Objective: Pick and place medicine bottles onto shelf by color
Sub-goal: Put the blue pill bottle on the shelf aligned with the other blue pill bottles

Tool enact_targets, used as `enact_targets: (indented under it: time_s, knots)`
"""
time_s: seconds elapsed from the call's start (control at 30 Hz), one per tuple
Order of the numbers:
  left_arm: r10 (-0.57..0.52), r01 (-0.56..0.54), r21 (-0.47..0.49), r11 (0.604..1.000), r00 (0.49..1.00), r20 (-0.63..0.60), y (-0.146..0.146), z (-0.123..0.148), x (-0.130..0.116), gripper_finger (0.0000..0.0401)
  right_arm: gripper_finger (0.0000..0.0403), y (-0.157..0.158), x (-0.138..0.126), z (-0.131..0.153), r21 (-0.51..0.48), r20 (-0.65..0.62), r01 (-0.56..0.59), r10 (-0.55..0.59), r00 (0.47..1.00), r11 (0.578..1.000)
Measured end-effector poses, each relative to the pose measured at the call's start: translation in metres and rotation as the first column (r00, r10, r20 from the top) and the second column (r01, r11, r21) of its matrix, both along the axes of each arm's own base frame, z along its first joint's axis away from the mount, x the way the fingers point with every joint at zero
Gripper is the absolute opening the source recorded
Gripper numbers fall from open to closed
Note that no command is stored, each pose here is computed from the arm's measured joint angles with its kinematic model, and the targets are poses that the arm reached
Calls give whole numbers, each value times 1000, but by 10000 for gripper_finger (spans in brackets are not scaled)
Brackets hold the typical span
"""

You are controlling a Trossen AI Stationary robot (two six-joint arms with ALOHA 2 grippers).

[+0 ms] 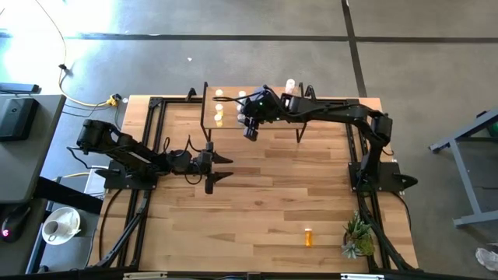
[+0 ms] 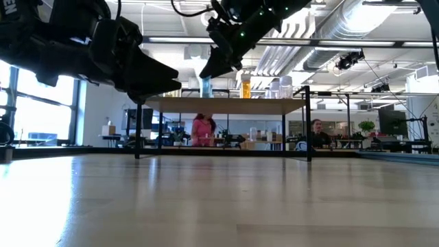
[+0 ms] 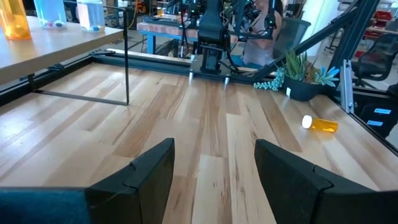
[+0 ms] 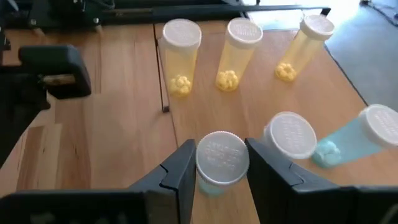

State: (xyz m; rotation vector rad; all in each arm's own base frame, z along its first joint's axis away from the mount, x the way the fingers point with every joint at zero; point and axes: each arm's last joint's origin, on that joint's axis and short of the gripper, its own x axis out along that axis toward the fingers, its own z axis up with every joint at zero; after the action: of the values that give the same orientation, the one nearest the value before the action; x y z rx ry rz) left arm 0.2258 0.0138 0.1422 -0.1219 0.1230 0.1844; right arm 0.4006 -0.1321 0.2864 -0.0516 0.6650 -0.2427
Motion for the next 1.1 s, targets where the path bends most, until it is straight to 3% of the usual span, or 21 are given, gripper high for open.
enact_targets:
  time_s: [1.1]
  knots:
    - [2,-2,1,1000,1000,0,0,0,0,211,115,-4,1,0,-12,20,-21,22,1000,1000]
